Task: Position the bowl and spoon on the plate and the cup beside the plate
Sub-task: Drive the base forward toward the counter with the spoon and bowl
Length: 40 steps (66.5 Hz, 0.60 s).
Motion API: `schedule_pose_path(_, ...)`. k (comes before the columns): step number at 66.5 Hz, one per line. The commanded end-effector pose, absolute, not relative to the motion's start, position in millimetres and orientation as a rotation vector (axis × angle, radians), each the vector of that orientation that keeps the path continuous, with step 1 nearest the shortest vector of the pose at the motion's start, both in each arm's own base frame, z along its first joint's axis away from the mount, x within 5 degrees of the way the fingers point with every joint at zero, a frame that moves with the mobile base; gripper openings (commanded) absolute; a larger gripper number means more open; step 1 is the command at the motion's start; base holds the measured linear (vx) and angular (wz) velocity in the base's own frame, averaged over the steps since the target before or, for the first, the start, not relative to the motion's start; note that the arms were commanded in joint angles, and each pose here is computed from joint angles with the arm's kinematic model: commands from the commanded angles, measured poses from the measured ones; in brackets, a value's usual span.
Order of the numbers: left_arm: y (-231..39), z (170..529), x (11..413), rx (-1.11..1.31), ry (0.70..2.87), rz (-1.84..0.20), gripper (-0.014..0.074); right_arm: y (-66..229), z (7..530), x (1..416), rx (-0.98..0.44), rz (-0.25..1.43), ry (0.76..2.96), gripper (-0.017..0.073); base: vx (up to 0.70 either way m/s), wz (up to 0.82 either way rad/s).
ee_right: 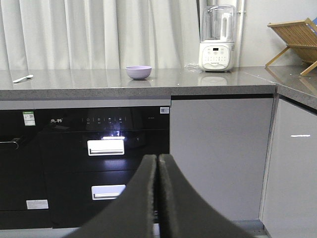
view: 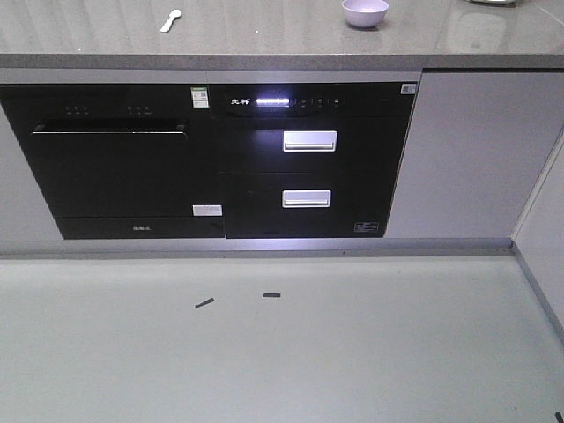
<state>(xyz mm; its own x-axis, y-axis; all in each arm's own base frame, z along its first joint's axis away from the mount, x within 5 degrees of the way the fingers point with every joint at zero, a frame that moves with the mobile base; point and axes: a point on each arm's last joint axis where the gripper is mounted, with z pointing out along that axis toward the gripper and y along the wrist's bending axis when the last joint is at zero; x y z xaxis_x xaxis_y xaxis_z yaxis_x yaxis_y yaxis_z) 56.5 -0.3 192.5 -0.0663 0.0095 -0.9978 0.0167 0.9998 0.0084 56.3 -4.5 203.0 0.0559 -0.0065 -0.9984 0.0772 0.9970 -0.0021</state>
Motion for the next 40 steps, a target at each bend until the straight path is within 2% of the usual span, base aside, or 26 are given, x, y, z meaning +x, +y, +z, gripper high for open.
schedule_pose_path(1, -1.3, 201.4, 57.0, 0.021, 1.563, -0.022, -0.0006, -3.3, 209.0, 55.3, 0.036, -0.068, 1.434, -0.0006, 0.17, -0.03)
schedule_pose_path(40, -1.3, 201.4, 57.0, 0.021, 1.563, -0.022, -0.0006, -3.3, 209.0, 55.3, 0.036, -0.068, 1.434, -0.0006, 0.17, 0.0)
